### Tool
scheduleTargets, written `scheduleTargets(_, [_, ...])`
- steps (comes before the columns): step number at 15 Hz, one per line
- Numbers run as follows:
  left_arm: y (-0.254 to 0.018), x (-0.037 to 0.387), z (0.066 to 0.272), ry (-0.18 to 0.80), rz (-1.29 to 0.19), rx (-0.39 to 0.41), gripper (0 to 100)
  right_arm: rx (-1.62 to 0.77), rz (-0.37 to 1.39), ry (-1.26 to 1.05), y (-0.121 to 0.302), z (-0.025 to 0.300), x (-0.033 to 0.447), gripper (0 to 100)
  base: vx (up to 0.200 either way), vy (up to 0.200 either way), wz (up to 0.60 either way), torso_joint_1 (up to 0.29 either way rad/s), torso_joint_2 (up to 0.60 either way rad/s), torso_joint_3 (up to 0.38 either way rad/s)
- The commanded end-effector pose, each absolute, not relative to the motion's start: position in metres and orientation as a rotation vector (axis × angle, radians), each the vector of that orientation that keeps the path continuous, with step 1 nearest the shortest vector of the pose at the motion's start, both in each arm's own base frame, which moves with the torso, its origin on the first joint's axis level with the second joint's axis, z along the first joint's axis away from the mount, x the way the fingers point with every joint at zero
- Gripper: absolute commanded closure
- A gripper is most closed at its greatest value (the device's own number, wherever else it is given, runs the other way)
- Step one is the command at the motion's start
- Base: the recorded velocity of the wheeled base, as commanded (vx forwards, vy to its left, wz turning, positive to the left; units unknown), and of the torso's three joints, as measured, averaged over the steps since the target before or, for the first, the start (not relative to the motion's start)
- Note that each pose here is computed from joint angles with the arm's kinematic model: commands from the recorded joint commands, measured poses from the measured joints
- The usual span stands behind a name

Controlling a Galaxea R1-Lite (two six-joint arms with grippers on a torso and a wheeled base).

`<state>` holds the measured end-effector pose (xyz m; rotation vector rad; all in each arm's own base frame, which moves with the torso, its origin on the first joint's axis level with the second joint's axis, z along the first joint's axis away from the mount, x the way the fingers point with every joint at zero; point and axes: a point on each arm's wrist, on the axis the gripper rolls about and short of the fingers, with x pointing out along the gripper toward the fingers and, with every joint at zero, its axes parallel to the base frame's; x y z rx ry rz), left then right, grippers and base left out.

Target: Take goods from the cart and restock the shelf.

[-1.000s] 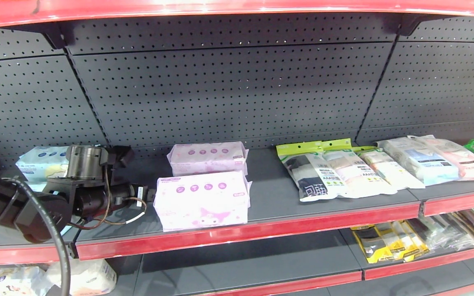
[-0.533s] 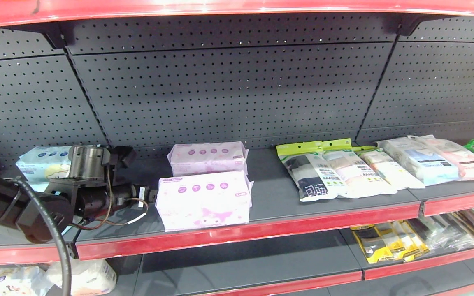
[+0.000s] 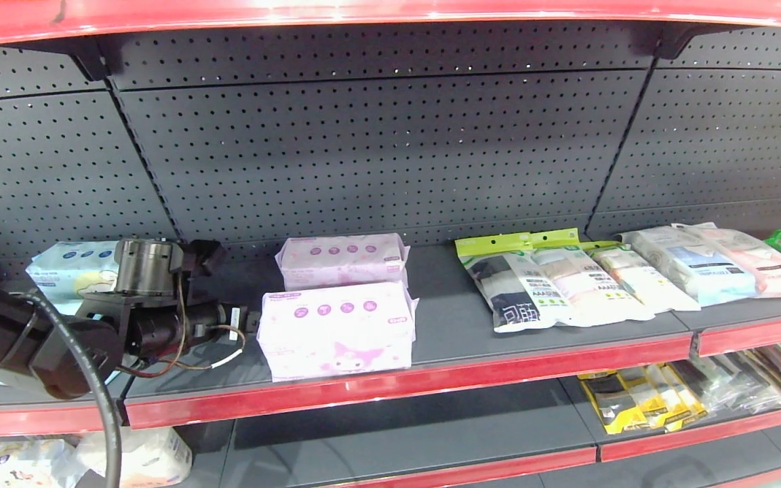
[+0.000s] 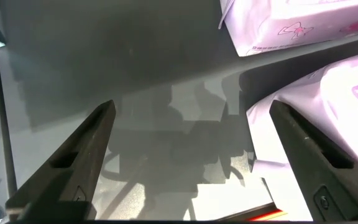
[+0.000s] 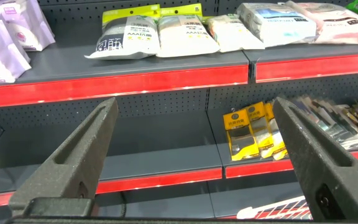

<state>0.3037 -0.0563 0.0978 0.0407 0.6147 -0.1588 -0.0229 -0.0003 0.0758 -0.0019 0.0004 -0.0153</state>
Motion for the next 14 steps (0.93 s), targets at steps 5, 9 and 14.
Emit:
scheduleTargets(5, [-0.055, 0.304, 0.098, 0.612, -0.153, 0.037, 0, -0.003, -0.015, 0.0, 0.0, 0.076, -0.023, 0, 0.0, 0.0, 0.0, 0.0, 0.0, 0.0])
scheduleTargets(9, [-0.04, 0.295, 0.117, 0.561, -0.117, 0.027, 0, -0.003, -0.015, 0.0, 0.0, 0.076, -0.023, 0, 0.0, 0.0, 0.0, 0.0, 0.0, 0.0])
scheduleTargets(14, [-0.02, 0.255, 0.142, 0.486, -0.075, 0.052, 0, -0.002, -0.015, 0.0, 0.0, 0.076, -0.023, 0, 0.0, 0.0, 0.0, 0.0, 0.0, 0.0])
